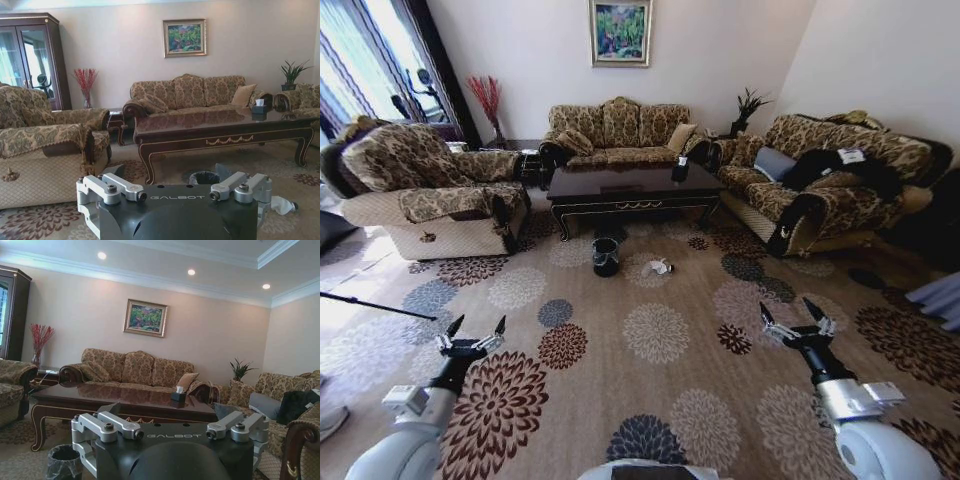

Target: Move to the front of the table and pick up the trash from the floor, then place it into the trash bin.

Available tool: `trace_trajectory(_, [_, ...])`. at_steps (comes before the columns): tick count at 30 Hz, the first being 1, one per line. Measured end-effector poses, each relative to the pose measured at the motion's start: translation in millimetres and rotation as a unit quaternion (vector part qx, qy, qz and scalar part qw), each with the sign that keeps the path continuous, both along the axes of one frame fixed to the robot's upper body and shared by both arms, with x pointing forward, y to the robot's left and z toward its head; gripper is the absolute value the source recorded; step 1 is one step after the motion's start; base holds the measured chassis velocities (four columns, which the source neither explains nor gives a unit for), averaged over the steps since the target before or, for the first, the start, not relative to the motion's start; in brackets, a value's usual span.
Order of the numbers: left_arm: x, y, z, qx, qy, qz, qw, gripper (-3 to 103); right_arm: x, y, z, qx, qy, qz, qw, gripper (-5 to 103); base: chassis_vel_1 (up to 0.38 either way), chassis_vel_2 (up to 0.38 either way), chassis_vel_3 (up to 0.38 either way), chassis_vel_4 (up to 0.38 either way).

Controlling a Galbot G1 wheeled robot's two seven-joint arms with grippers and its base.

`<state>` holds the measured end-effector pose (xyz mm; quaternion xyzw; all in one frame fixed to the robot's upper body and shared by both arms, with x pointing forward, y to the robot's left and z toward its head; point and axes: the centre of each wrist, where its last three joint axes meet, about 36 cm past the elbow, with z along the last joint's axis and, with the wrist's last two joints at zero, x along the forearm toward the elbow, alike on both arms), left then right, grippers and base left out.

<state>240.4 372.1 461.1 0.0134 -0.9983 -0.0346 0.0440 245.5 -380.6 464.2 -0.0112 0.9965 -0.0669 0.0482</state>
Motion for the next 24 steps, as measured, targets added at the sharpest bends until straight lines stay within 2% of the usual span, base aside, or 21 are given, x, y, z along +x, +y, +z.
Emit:
trace_trajectory(5, [1.9, 0.6, -1.9, 0.004, 0.010, 0.005, 0.9999, 100, -0.2, -0.2, 0.0, 0.003, 0.000, -0.002, 1.000, 100, 0.000, 0.000, 0.000, 0.000])
trace_trajectory(24, [-3.7, -3.6, -4.7, 0.012, 0.015, 0.020, 0.9996, 100, -6.5, 7.9, -9.2, 0.014, -0.001, 0.003, 1.000, 100, 0.000, 0.000, 0.000, 0.000])
